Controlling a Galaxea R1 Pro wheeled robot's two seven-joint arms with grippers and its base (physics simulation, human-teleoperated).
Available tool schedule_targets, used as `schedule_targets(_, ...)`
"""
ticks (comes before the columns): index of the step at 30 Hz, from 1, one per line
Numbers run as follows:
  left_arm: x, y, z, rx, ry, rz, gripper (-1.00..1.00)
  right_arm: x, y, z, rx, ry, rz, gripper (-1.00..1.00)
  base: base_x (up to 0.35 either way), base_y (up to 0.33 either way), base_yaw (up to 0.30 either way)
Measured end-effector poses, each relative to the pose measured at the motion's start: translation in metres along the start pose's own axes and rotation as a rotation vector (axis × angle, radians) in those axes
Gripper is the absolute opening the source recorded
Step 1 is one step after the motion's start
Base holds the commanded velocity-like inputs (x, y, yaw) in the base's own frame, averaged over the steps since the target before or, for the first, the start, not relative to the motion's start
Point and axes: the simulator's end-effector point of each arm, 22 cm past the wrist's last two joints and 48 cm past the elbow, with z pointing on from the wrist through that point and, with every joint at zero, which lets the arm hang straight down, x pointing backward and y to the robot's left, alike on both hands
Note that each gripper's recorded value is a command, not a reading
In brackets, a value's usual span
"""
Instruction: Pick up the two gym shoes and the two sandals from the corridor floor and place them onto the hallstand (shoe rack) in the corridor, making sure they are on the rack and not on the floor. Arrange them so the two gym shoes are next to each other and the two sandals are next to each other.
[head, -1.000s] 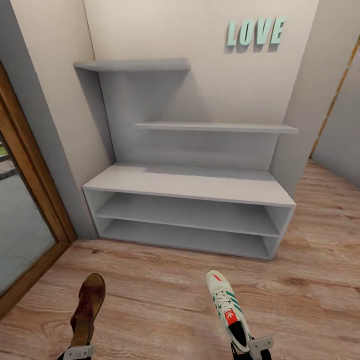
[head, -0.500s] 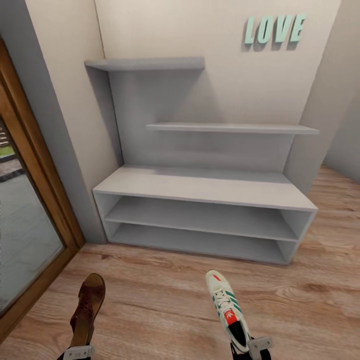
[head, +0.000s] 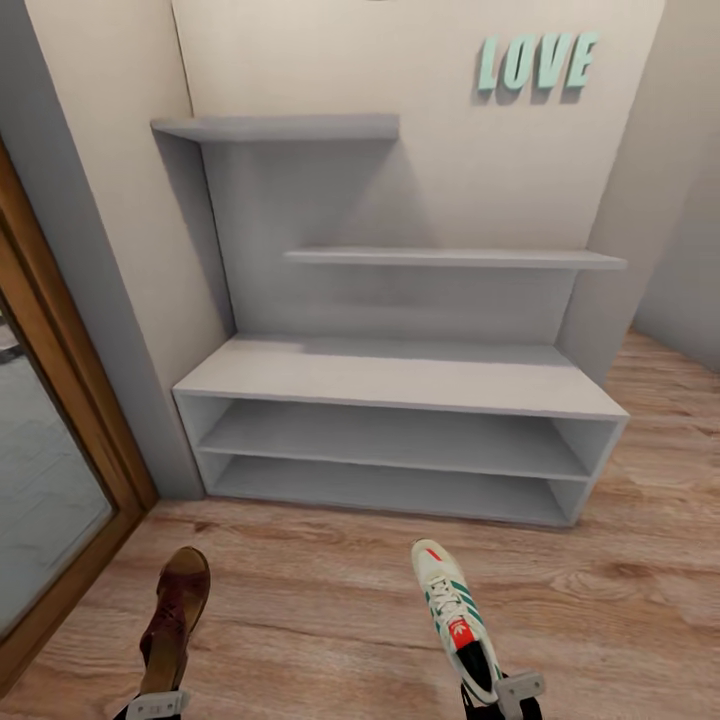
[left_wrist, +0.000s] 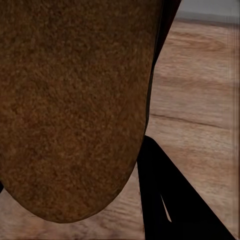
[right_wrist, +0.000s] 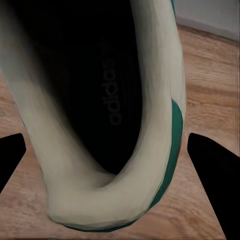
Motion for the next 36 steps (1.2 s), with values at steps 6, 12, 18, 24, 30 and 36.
schedule_targets(6,-0.001,0.013,0.000,-0.058,0.000,-0.003,-1.00,-0.001,-0.001,0.000,0.002,-0.002,0.000,-1.00,0.001,0.001,-0.246)
schedule_targets(12,-0.004,0.027,0.001,-0.127,-0.001,-0.003,-1.00,-0.002,-0.004,0.000,0.007,-0.005,0.001,-1.00,0.000,0.000,-0.250)
schedule_targets(18,0.001,0.021,0.007,-0.132,0.055,-0.024,-1.00,-0.003,-0.006,0.000,0.010,-0.008,-0.001,-1.00,0.000,0.000,-0.250)
schedule_targets(24,-0.007,-0.002,0.033,-0.138,0.170,-0.077,-1.00,-0.005,-0.007,-0.001,0.011,-0.011,-0.001,-1.00,0.000,0.000,-0.243)
schedule_targets(30,-0.073,-0.039,0.075,-0.183,0.167,-0.115,-1.00,-0.005,-0.007,-0.001,0.012,-0.011,0.000,-1.00,0.000,0.000,-0.074)
schedule_targets(36,-0.170,-0.057,0.114,-0.213,0.212,-0.145,-1.00,-0.005,-0.008,-0.001,0.013,-0.011,-0.001,-1.00,0.000,0.000,-0.002)
